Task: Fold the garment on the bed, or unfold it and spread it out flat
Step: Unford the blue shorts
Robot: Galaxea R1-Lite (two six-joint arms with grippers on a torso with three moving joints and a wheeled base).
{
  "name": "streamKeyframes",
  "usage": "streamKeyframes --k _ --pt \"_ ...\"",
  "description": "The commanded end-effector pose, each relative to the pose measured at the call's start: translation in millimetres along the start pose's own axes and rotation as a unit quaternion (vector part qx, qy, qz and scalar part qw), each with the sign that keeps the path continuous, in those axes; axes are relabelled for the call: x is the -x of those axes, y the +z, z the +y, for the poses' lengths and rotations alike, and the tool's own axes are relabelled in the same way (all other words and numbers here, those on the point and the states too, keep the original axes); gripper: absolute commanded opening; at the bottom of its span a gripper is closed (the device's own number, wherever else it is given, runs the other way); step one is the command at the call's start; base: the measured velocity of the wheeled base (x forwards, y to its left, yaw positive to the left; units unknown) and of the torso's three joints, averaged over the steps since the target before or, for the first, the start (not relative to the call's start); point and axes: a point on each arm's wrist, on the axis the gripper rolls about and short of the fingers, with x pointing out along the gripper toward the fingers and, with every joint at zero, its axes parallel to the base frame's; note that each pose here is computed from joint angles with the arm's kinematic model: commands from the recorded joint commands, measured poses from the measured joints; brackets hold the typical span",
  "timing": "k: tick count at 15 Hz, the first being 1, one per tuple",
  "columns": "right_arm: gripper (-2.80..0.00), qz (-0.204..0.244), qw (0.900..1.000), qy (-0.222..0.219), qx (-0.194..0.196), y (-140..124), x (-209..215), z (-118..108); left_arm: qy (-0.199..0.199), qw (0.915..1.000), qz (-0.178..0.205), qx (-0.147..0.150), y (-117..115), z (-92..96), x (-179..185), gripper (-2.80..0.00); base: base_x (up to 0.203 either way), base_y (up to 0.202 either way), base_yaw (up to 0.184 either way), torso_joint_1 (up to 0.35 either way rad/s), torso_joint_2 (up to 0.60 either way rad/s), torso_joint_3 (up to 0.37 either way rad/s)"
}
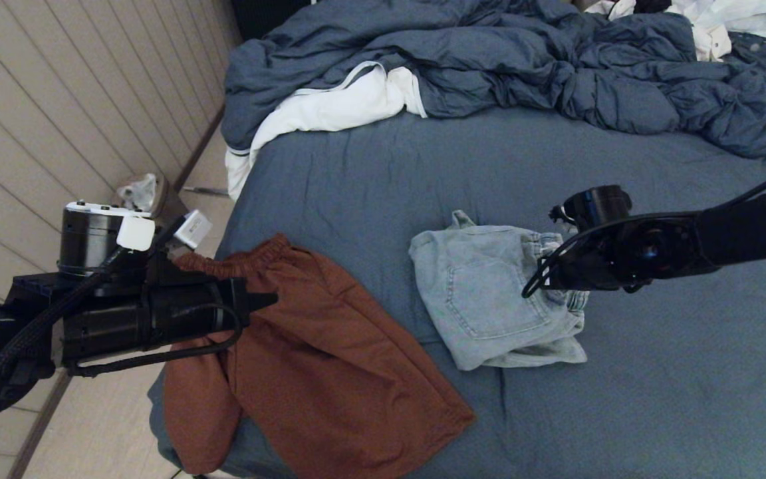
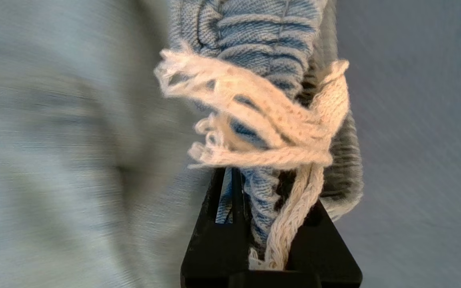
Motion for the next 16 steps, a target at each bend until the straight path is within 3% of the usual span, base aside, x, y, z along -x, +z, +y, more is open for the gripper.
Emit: streamKeyframes --k 1,4,7,9,11,12,16 --pt "-2.8 -0.038 0.999 0.016 -0.011 12 28 6 -0.001 1.0 0.001 0.002 -1 0.4 0 -2.8 0.0 0.0 0.0 0.0 0.0 0.0" --pt "-2.8 -0.127 0.988 0.067 -0.059 38 103 17 -0.002 1.0 -0.002 0.0 0 -0.9 2 -2.8 0.0 0.0 0.0 0.0 0.0 0.0" --pt "-2.8 -0.211 0.961 0.152 -0.088 49 192 31 -0.004 1.0 -0.006 -0.001 1 -2.1 5 -2.8 0.0 0.0 0.0 0.0 0.0 0.0" --pt "-2.8 -0.241 0.943 0.208 -0.096 51 230 48 -0.011 0.9999 -0.012 -0.005 -1 -4.8 13 -2.8 0.0 0.0 0.0 0.0 0.0 0.0" --pt "-2.8 -0.276 0.926 0.235 -0.108 64 257 57 -0.038 0.9984 -0.036 -0.022 -3 -8.8 22 -2.8 0.0 0.0 0.0 0.0 0.0 0.0" --pt "-2.8 -0.287 0.918 0.25 -0.11 69 266 64 -0.046 0.9971 -0.053 -0.03 -2 -10.1 24 -2.8 0.0 0.0 0.0 0.0 0.0 0.0" --pt "-2.8 -0.267 0.912 0.299 -0.089 66 274 115 -0.073 0.9904 -0.105 -0.055 -1 -23.9 47 -2.8 0.0 0.0 0.0 0.0 0.0 0.0"
